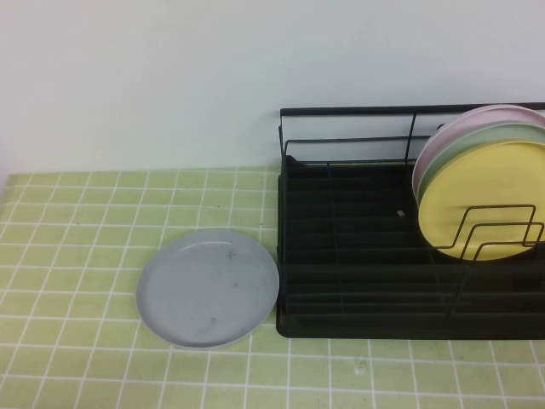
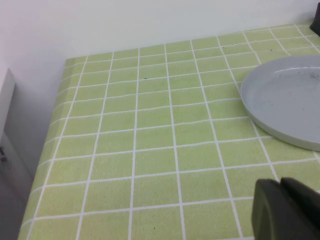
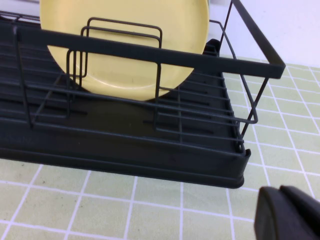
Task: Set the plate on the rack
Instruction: 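Move the gripper toward the grey plate on the table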
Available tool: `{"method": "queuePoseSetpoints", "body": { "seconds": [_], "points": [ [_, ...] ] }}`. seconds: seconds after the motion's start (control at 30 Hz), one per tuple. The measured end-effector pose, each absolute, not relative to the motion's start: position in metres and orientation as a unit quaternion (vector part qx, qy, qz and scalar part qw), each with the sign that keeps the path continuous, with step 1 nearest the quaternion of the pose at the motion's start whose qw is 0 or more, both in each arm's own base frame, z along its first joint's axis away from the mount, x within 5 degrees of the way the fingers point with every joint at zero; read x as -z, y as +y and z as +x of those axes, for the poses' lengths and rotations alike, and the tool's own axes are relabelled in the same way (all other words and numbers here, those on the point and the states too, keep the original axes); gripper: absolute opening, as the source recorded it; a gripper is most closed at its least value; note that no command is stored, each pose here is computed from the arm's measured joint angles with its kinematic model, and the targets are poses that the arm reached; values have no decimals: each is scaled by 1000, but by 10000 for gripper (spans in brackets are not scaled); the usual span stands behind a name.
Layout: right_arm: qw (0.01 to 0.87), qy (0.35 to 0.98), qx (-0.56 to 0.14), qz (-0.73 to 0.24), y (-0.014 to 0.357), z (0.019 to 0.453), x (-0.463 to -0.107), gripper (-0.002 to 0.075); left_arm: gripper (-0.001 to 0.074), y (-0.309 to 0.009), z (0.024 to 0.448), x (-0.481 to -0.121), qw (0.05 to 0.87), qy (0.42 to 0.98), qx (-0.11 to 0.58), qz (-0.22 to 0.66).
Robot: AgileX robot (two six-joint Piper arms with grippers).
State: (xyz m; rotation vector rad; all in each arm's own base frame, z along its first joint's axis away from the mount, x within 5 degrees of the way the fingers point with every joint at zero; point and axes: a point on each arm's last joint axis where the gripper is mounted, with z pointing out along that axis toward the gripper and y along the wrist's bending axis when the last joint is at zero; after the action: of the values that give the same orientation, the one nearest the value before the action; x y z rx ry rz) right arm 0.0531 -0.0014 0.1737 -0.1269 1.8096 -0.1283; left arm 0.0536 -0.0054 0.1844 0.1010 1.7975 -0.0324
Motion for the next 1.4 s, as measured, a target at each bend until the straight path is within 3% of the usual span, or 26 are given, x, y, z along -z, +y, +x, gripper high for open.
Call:
{"method": "queuePoseSetpoints", "body": {
  "seconds": [0.97, 1.1, 1.4],
  "points": [
    [614, 785, 56, -55, -1, 53, -174, -3, -2, -5, 54, -185, 625, 779, 8, 48],
    [614, 785, 56, -55, -1, 53, -174, -3, -2, -5, 55, -195, 666, 745, 30, 24],
    [614, 785, 56, -55, -1, 53, -174, -3, -2, 1, 53, -229, 793, 608, 38, -27]
  ]
}}
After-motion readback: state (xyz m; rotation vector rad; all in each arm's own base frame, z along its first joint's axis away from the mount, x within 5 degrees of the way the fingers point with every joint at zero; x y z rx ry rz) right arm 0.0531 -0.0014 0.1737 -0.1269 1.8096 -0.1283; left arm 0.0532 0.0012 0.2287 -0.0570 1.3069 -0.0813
